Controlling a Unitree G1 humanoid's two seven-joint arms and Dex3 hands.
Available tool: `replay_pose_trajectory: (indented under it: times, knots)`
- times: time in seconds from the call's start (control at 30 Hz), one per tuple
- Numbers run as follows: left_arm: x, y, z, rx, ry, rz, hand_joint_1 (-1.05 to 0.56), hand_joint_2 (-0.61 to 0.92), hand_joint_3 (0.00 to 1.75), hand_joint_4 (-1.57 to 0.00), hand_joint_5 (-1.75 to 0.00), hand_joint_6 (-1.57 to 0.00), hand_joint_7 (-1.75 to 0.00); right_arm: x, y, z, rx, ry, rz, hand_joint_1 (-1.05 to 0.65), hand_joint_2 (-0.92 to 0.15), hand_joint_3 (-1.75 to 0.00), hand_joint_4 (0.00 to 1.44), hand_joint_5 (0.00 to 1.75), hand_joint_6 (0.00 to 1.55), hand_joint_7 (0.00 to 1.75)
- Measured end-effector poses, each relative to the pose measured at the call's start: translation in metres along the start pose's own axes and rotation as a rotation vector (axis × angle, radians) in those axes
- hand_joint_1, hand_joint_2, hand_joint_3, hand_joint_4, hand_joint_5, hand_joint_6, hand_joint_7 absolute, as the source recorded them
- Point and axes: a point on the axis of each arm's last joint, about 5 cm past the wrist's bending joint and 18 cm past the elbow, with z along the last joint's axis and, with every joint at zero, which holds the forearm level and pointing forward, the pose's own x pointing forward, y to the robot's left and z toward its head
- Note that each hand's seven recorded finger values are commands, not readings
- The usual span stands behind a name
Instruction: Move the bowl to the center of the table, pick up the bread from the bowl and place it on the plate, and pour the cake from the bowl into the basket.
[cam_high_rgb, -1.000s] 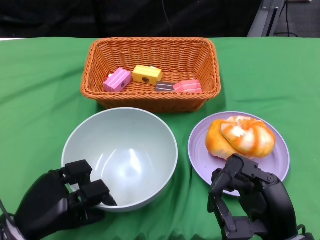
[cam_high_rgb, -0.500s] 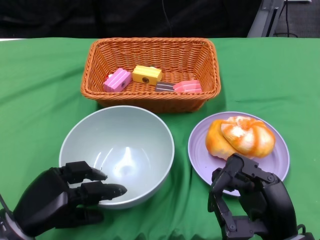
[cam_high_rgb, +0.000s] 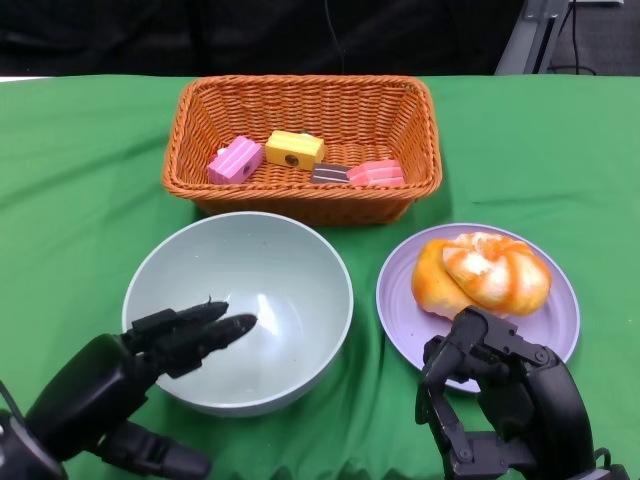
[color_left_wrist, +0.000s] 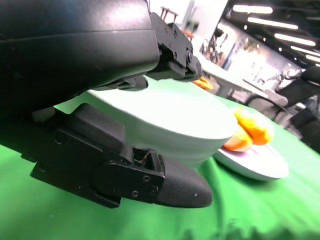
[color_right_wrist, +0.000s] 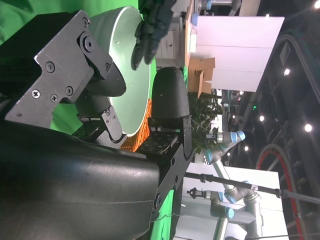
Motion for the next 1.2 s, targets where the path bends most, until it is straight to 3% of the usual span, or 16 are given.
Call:
replay_pose_trajectory:
  times: [0.13, 0.23, 0.27, 0.37, 0.43, 0.5, 0.57, 0.67, 0.77, 0.87, 0.9, 1.0, 1.2]
  knots:
    - [0.002, 0.000, 0.003, -0.110, 0.016, 0.033, -1.03, 0.92, 0.35, -0.29, -0.06, -0.27, -0.04, 0.000, 0.000, 0.000, 0.000, 0.000, 0.000, 0.13, -0.33, -1.45, 0.81, 1.72, 0.67, 1.45]
    - [0.007, -0.008, 0.005, -0.178, 0.022, 0.118, -0.74, 0.92, 0.22, -0.55, -0.09, -0.49, -0.05, 0.000, 0.000, 0.000, 0.001, 0.000, 0.002, 0.12, -0.34, -1.45, 0.81, 1.74, 0.66, 1.46]
    - [0.009, -0.010, 0.006, -0.195, 0.023, 0.139, -0.58, 0.92, 0.19, -0.67, -0.12, -0.60, -0.07, 0.000, 0.001, 0.000, 0.002, 0.000, 0.003, 0.12, -0.33, -1.46, 0.81, 1.74, 0.66, 1.47]
    - [0.015, -0.014, 0.009, -0.277, 0.034, 0.191, -0.26, 0.92, 0.20, -0.91, -0.20, -0.84, -0.13, 0.000, 0.001, 0.000, 0.002, 0.000, 0.005, 0.10, -0.33, -1.47, 0.81, 1.73, 0.66, 1.47]
    - [0.020, -0.015, 0.011, -0.361, 0.037, 0.228, -0.17, 0.92, 0.25, -0.98, -0.24, -0.95, -0.17, 0.000, 0.001, 0.000, 0.004, 0.001, 0.005, 0.09, -0.34, -1.47, 0.81, 1.73, 0.66, 1.47]
    - [0.024, -0.015, 0.013, -0.472, 0.029, 0.263, -0.12, 0.92, 0.32, -0.94, -0.48, -0.95, -0.37, 0.001, 0.000, 0.000, 0.009, 0.012, 0.010, 0.09, -0.34, -1.47, 0.81, 1.72, 0.66, 1.47]
    - [0.028, -0.012, 0.016, -0.556, -0.005, 0.296, -0.04, 0.92, 0.43, -0.85, -0.96, -0.88, -0.77, 0.002, -0.003, 0.003, 0.012, 0.007, 0.015, 0.07, -0.34, -1.45, 0.81, 1.71, 0.66, 1.46]
    - [0.036, -0.005, 0.020, -0.576, -0.059, 0.327, -0.05, 0.90, 0.47, -0.80, -1.31, -0.82, -1.03, 0.004, -0.007, 0.006, -0.003, -0.002, 0.033, 0.06, -0.34, -1.44, 0.83, 1.68, 0.68, 1.43]
    - [0.044, 0.000, 0.025, -0.564, -0.094, 0.343, -0.08, 0.88, 0.52, -0.81, -1.44, -0.82, -1.13, 0.007, -0.008, 0.010, -0.010, -0.009, 0.045, 0.04, -0.33, -1.43, 0.83, 1.66, 0.68, 1.42]
    - [0.052, 0.000, 0.030, -0.565, -0.116, 0.336, -0.07, 0.76, 0.78, -0.84, -1.57, -0.80, -1.26, 0.011, -0.010, 0.015, -0.020, -0.010, 0.066, -0.01, -0.33, -1.38, 0.82, 1.64, 0.69, 1.40]
    - [0.055, 0.000, 0.033, -0.570, -0.124, 0.328, -0.07, 0.65, 0.96, -0.85, -1.60, -0.82, -1.28, 0.012, -0.011, 0.017, -0.024, -0.009, 0.076, 0.00, -0.33, -1.37, 0.82, 1.64, 0.70, 1.39]
    - [0.062, -0.001, 0.039, -0.601, -0.150, 0.305, -0.04, 0.48, 1.28, -0.87, -1.66, -0.81, -1.36, 0.015, -0.012, 0.023, -0.032, -0.018, 0.106, 0.00, -0.33, -1.35, 0.82, 1.65, 0.71, 1.38]
    - [0.064, -0.003, 0.046, -0.645, -0.177, 0.243, -0.12, 0.40, 1.37, -0.85, -1.70, -0.77, -1.48, 0.019, -0.010, 0.026, -0.026, -0.024, 0.166, -0.02, -0.35, -1.30, 0.83, 1.65, 0.73, 1.35]
